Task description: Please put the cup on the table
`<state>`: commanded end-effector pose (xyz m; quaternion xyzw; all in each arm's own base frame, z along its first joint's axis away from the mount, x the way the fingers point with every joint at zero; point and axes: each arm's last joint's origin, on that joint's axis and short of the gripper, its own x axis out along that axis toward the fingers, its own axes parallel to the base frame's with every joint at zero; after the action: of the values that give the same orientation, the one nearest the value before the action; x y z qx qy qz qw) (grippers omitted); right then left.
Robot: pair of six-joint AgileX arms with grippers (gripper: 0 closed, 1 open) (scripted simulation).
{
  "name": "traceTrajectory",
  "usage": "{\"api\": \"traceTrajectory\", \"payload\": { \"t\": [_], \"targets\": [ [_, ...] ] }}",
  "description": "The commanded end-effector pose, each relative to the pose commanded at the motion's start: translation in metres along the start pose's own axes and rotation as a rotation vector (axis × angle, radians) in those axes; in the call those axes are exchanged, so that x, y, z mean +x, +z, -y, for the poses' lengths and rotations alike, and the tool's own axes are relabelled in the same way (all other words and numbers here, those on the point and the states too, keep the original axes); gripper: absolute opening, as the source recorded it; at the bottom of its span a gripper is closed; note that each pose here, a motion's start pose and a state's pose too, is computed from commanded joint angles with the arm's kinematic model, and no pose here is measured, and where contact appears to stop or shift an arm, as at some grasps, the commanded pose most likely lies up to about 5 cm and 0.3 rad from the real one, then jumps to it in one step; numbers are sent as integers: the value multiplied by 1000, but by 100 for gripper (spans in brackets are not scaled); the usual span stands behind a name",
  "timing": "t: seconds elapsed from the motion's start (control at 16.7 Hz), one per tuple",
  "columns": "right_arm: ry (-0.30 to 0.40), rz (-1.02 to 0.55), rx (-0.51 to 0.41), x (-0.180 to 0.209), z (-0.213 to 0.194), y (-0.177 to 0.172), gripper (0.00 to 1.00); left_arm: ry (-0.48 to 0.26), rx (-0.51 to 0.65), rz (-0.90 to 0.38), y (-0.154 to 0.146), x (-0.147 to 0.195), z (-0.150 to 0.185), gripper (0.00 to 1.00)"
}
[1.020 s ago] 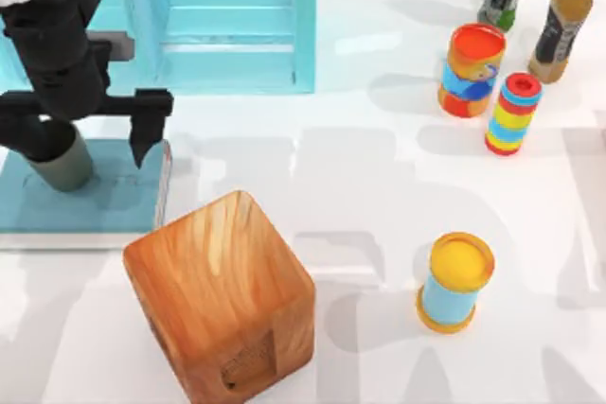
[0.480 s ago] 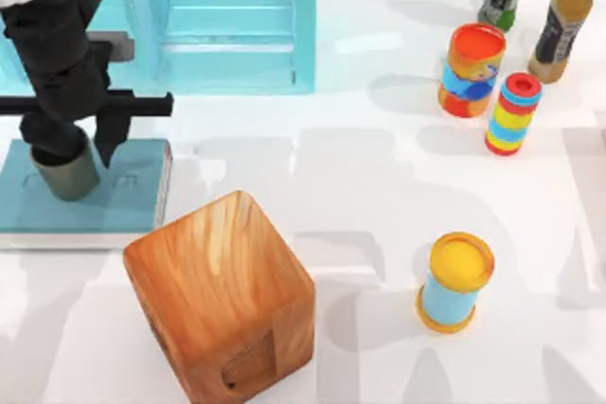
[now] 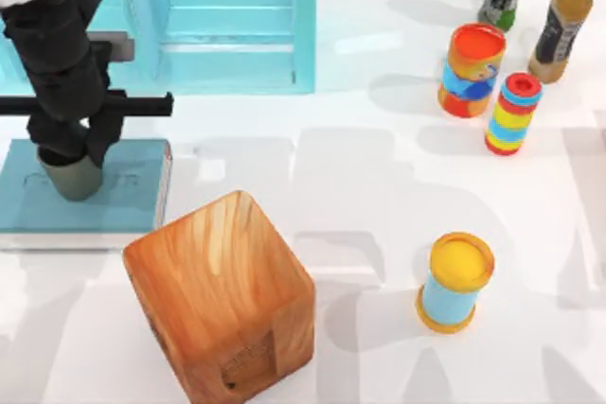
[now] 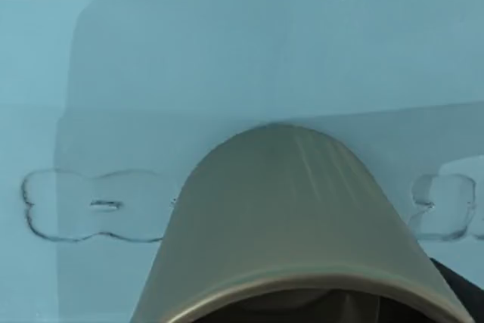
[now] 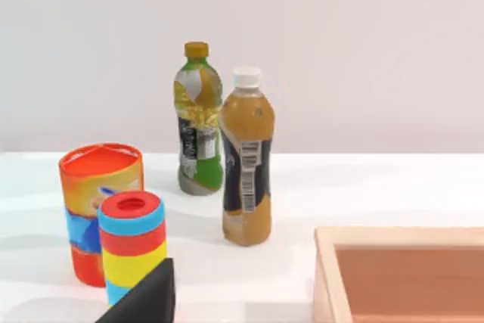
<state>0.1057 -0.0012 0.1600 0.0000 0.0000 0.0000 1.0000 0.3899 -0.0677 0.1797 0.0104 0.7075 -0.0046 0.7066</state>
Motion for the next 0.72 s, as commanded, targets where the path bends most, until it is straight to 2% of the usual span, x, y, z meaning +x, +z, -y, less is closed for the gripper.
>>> {"api": "traceTrajectory", "payload": {
  "t": [0.24,0.72],
  "targets": [
    [0,0,0,0,0,0,100,0,1,-1,1,-4,0,0],
    [0,0,0,0,0,0,100,0,1,1,0,-50,0,0]
  ]
}}
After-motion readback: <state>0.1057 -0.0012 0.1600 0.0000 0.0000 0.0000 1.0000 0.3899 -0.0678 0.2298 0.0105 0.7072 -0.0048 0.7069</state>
